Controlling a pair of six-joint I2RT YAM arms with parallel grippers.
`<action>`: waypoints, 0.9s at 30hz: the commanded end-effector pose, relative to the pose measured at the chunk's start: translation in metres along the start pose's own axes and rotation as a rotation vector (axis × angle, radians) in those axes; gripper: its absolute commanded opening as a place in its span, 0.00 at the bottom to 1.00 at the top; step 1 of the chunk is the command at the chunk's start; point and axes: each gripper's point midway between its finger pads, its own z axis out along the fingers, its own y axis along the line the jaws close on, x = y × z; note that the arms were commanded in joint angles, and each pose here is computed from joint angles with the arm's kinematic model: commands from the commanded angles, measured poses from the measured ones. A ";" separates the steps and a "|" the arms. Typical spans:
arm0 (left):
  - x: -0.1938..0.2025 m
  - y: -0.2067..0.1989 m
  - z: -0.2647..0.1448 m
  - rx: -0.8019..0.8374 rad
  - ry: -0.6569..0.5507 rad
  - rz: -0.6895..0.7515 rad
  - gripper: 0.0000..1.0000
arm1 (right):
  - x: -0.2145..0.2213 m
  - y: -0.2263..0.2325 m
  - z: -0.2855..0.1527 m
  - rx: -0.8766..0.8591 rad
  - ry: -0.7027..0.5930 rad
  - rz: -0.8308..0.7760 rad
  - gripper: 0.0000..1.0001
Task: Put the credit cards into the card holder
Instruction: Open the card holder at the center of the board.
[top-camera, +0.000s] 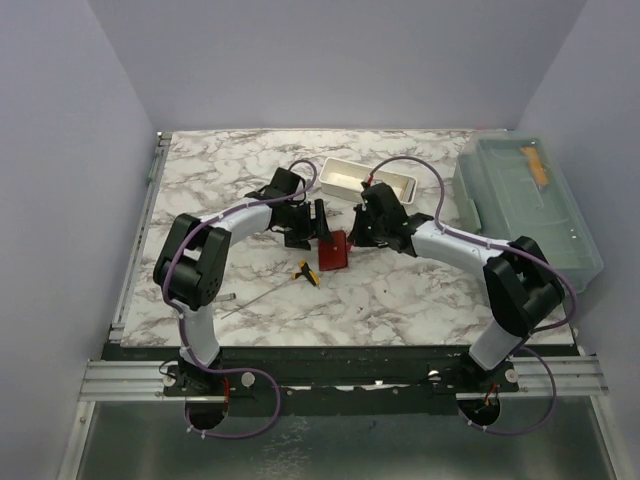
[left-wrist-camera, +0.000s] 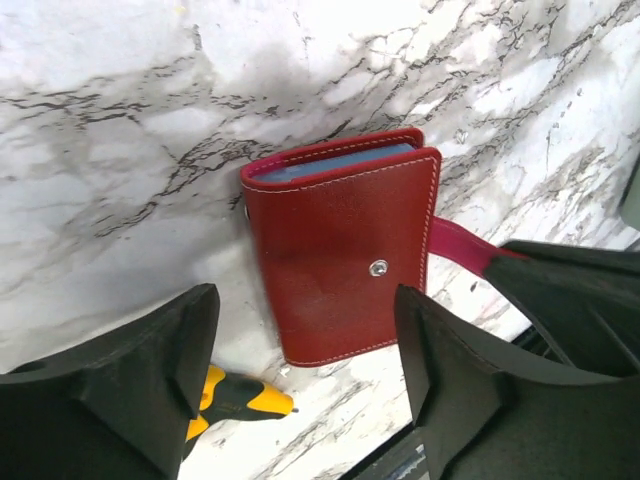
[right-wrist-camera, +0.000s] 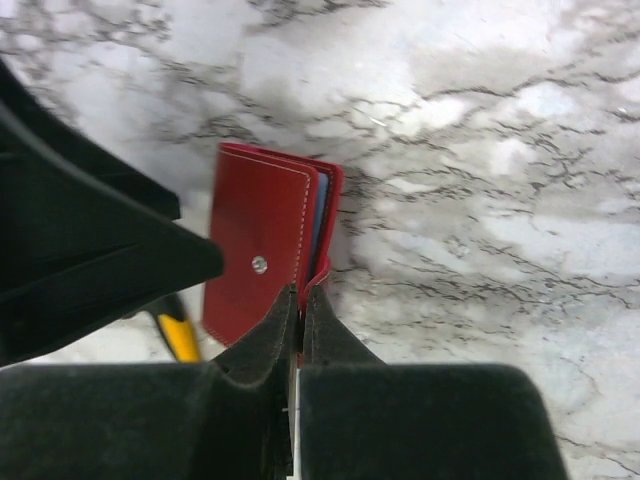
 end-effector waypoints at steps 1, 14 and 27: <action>-0.022 -0.005 -0.028 -0.053 -0.099 0.085 0.78 | -0.023 0.033 -0.022 -0.136 -0.028 0.020 0.00; -0.016 -0.037 -0.046 0.072 -0.137 0.184 0.82 | -0.040 0.062 -0.042 -0.267 -0.060 0.045 0.00; -0.004 -0.015 -0.026 -0.030 -0.055 0.147 0.72 | -0.043 0.061 -0.047 -0.260 -0.072 0.039 0.00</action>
